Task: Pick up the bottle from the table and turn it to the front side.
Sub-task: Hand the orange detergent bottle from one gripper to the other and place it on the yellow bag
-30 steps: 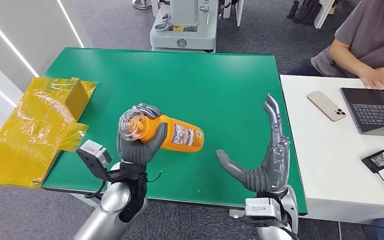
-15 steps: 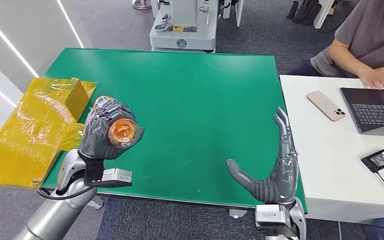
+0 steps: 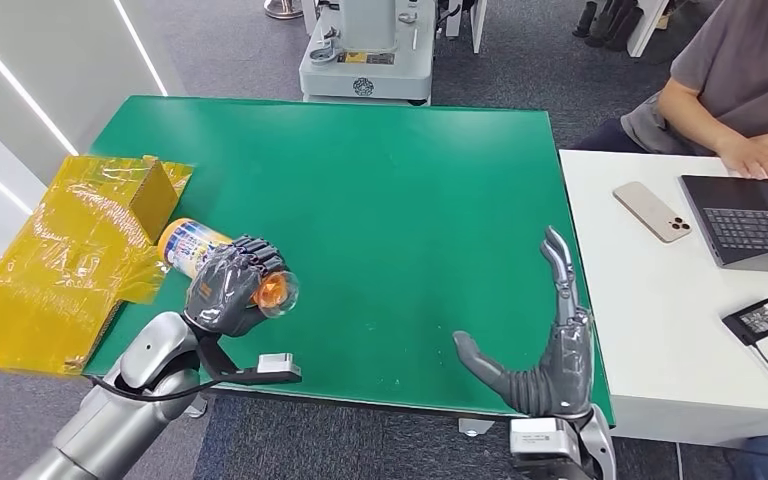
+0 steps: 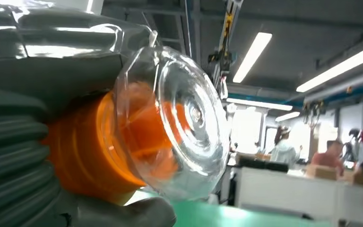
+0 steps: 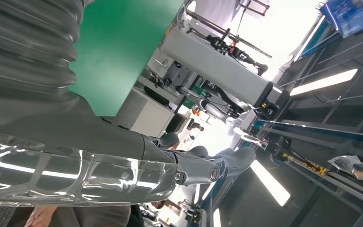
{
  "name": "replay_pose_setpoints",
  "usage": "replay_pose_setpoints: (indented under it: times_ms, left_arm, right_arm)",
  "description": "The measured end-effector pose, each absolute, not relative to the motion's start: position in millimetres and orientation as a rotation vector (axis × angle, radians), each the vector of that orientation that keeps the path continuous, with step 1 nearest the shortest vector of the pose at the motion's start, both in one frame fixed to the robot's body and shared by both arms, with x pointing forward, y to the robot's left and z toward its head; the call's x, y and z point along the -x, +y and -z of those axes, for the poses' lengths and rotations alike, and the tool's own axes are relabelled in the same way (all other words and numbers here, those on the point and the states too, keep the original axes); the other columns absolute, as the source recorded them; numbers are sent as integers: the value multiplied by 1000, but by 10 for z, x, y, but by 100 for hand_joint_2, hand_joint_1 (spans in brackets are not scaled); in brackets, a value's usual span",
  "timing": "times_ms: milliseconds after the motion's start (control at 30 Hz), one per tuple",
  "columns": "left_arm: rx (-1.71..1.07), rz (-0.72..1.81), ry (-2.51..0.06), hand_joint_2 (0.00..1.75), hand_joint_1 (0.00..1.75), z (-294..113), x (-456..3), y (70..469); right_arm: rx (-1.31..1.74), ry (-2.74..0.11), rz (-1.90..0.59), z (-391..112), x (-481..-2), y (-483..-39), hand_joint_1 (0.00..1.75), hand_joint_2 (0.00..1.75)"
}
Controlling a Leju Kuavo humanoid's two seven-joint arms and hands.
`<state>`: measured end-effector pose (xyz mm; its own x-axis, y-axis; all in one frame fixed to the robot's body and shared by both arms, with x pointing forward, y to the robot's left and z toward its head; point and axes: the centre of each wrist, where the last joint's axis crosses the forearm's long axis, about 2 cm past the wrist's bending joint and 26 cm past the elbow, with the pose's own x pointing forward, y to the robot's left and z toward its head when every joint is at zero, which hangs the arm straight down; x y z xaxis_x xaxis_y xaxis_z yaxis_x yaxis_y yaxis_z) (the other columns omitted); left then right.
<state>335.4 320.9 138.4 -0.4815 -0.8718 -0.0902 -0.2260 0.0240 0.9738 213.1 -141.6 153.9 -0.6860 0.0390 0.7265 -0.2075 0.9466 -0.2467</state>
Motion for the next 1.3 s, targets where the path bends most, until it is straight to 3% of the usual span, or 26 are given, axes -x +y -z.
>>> replay_pose_setpoints:
  times_ms: [600, 1000, 1300]
  left_arm:
    - [-1146, 1649, -1265, 175, 175, -935, -3773, 3589]
    - [-1062, 1648, -1209, 175, 175, -949, -3939, 3512]
    - [-1064, 1708, -1040, 175, 175, -1056, -4022, 3806]
  right_arm:
    - [-135, -2298, -418, -1572, -2161, -1418, 0, 175]
    - [-135, -2300, -454, -1622, -2200, -1395, 0, 175]
    - [-138, -2324, -466, -1695, -2243, -1380, 0, 175]
